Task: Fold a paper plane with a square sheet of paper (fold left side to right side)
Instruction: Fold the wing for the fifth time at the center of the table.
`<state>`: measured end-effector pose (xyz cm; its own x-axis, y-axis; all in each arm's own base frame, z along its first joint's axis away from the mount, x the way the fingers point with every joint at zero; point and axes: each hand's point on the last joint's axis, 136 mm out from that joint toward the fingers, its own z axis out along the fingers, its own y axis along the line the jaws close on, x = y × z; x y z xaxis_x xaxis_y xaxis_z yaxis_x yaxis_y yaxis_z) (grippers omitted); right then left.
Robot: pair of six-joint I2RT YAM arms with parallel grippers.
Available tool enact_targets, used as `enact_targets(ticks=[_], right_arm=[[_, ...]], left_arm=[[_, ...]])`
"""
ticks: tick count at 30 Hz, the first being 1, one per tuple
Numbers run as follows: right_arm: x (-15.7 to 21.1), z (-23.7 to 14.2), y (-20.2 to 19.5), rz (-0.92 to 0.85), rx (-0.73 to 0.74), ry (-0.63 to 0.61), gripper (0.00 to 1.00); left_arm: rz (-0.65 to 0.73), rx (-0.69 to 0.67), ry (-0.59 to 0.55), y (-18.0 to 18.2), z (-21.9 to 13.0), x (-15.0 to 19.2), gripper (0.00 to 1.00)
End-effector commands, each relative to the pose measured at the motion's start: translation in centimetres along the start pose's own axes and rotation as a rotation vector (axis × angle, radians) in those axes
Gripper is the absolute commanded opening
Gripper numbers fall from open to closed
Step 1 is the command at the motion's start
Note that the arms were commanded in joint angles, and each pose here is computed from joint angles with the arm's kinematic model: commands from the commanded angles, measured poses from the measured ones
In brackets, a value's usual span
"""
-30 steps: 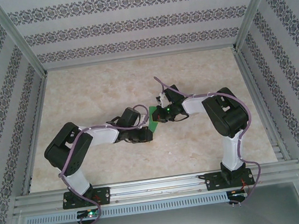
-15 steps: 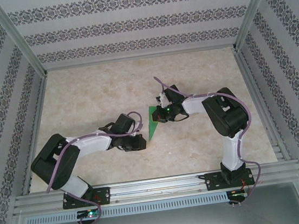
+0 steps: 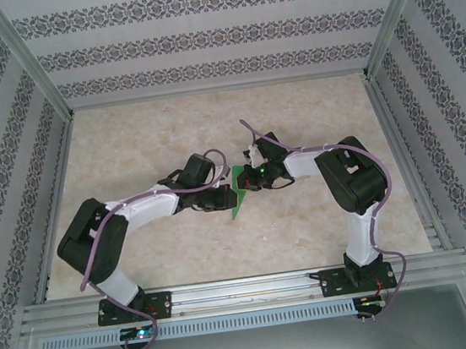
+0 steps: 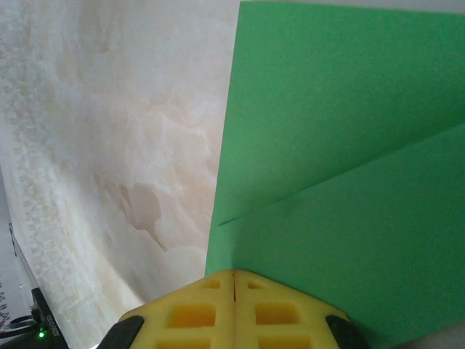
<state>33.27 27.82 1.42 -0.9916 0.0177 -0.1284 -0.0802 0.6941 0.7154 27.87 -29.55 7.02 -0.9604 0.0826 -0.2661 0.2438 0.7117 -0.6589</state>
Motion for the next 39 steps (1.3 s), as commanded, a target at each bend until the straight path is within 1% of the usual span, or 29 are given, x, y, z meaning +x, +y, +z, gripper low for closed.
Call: enact_targets(ticks=[1, 4, 9, 12, 14, 19, 21, 24, 26, 30, 35, 39], right_arm=[[3.7, 1.2, -5.9, 0.102, 0.196, 0.096, 0.00], [3.8, 1.3, -5.8, 0.104, 0.193, 0.099, 0.00], [3.8, 1.3, -5.7, 0.103, 0.190, 0.100, 0.00], [3.6, 1.2, -5.4, 0.100, 0.181, 0.096, 0.00], [3.1, 1.0, -4.5, 0.091, 0.149, 0.090, 0.00], [0.2, -0.8, -0.7, 0.029, 0.055, 0.027, 0.00], [-1.0, -1.8, 1.0, 0.007, 0.014, -0.007, 0.00], [-1.9, -3.2, 2.8, -0.017, -0.026, -0.040, 0.00], [-1.9, -3.7, 3.2, -0.022, -0.037, -0.050, 0.00], [-0.6, -3.7, 3.2, -0.003, -0.066, -0.056, 0.00], [0.6, -2.6, 3.4, 0.048, -0.129, -0.060, 0.00], [1.0, -1.7, 3.2, 0.051, -0.125, -0.047, 0.00]], left_arm=[[0.030, 0.026, -0.018, 0.2, 0.6, -1.7, 0.10], [0.018, 0.007, -0.002, 1.3, 1.8, -1.8, 0.09], [-0.014, 0.027, 0.010, 2.1, 3.3, -1.5, 0.09], [-0.032, -0.028, 0.021, 3.7, 3.6, -0.7, 0.09], [-0.050, -0.071, 0.036, 4.9, 3.8, 0.2, 0.09], [-0.085, -0.155, 0.071, 7.1, 3.9, 2.7, 0.08], [-0.089, -0.191, 0.086, 7.9, 3.8, 3.7, 0.08], [-0.089, -0.225, 0.097, 8.4, 3.8, 4.6, 0.08], [-0.086, -0.243, 0.103, 8.6, 3.8, 5.0, 0.08], [-0.078, -0.272, 0.104, 9.0, 3.8, 5.3, 0.08], [-0.068, -0.297, 0.110, 9.4, 3.8, 5.4, 0.08], [-0.065, -0.310, 0.117, 9.7, 3.8, 5.7, 0.08]])
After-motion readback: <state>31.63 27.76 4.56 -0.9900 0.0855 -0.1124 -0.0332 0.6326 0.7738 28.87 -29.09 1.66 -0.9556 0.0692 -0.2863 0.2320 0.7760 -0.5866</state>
